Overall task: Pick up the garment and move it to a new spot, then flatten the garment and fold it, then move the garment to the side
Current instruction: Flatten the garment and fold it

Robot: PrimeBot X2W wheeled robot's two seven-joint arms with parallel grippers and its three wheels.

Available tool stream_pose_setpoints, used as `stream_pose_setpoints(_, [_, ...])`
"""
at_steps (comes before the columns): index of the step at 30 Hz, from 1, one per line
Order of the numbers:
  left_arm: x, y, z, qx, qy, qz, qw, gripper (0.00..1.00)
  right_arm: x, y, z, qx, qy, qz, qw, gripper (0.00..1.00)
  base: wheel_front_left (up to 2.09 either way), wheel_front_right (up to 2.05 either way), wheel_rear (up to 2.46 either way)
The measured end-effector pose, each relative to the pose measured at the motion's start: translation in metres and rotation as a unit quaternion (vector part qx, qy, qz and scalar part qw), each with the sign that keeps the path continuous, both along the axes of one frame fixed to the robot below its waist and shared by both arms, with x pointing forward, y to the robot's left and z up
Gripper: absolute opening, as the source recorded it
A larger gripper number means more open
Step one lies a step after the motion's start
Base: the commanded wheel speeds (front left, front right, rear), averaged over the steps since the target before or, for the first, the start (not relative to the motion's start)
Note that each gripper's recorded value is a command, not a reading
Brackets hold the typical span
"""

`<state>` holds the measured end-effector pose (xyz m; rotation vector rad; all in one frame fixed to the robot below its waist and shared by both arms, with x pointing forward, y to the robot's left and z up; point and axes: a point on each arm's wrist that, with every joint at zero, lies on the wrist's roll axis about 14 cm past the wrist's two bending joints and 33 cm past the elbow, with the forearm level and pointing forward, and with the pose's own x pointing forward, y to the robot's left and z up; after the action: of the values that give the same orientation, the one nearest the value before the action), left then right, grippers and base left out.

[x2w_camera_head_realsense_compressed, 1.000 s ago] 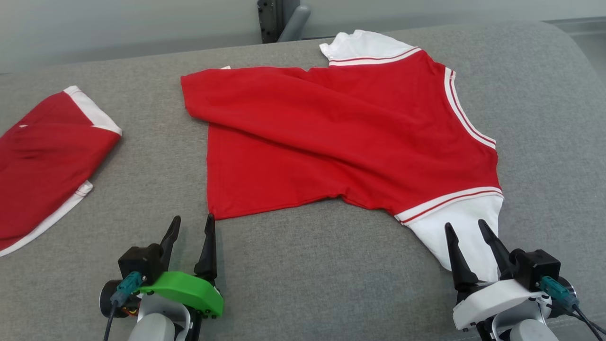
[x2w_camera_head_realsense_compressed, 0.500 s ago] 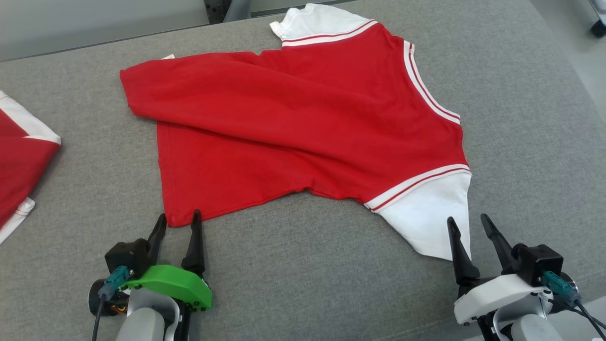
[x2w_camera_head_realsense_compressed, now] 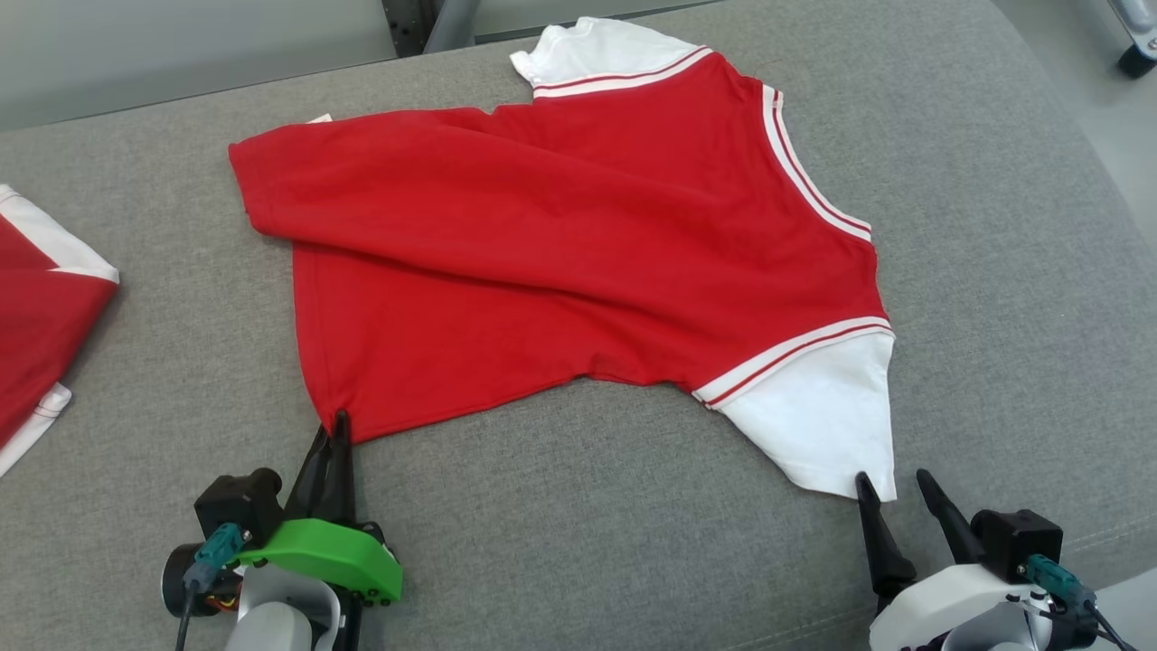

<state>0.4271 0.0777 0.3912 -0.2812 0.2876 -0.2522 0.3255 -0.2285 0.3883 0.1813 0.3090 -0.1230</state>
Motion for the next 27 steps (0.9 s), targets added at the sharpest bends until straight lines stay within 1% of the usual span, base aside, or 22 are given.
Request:
stream_pose_setpoints(5, [-0.007,0.004,-0.001,0.005,0.002,0.001,1.000,0.00,-0.005,0.005,-0.014,0.021,0.022,-0.004,1.000,1.00,0.00,0.00,0.00])
stream_pose_setpoints(12, [-0.009,0.007,-0.004,0.010,0.005,0.000,1.000,0.00,0.007,0.017,-0.029,0.034,0.041,0.012,0.998,1.00,0.00,0.00,0.00])
stream_pose_setpoints(13, [-0.009,0.008,-0.005,0.011,0.006,0.001,1.000,0.00,0.009,0.019,-0.030,0.036,0.043,0.014,0.998,0.00,0.00,0.00,0.00])
stream_pose_setpoints(17, [-0.007,0.011,-0.002,0.014,0.000,0.004,1.000,0.00,0.016,0.024,-0.028,0.049,0.037,0.022,0.998,0.00,0.00,0.00,0.00])
stream_pose_setpoints(20, [-0.003,0.014,0.012,0.010,-0.021,0.010,1.000,0.00,0.022,0.023,-0.013,0.054,0.013,0.021,0.998,0.00,0.00,0.00,0.00])
stream_pose_setpoints(22, [0.001,0.017,0.028,0.005,-0.044,0.018,0.999,0.00,0.032,0.020,0.012,0.058,-0.030,0.018,0.998,0.00,0.00,0.00,0.00])
stream_pose_setpoints(24, [0.006,0.020,0.052,-0.001,-0.080,0.022,0.997,0.00,0.044,0.013,0.046,0.058,-0.088,0.014,0.994,0.00,0.00,0.00,0.00])
stream_pose_setpoints(27, [0.013,0.026,0.095,-0.001,-0.144,0.032,0.989,0.00,0.058,0.005,0.105,0.053,-0.179,0.018,0.982,0.00,0.00,0.00,0.00])
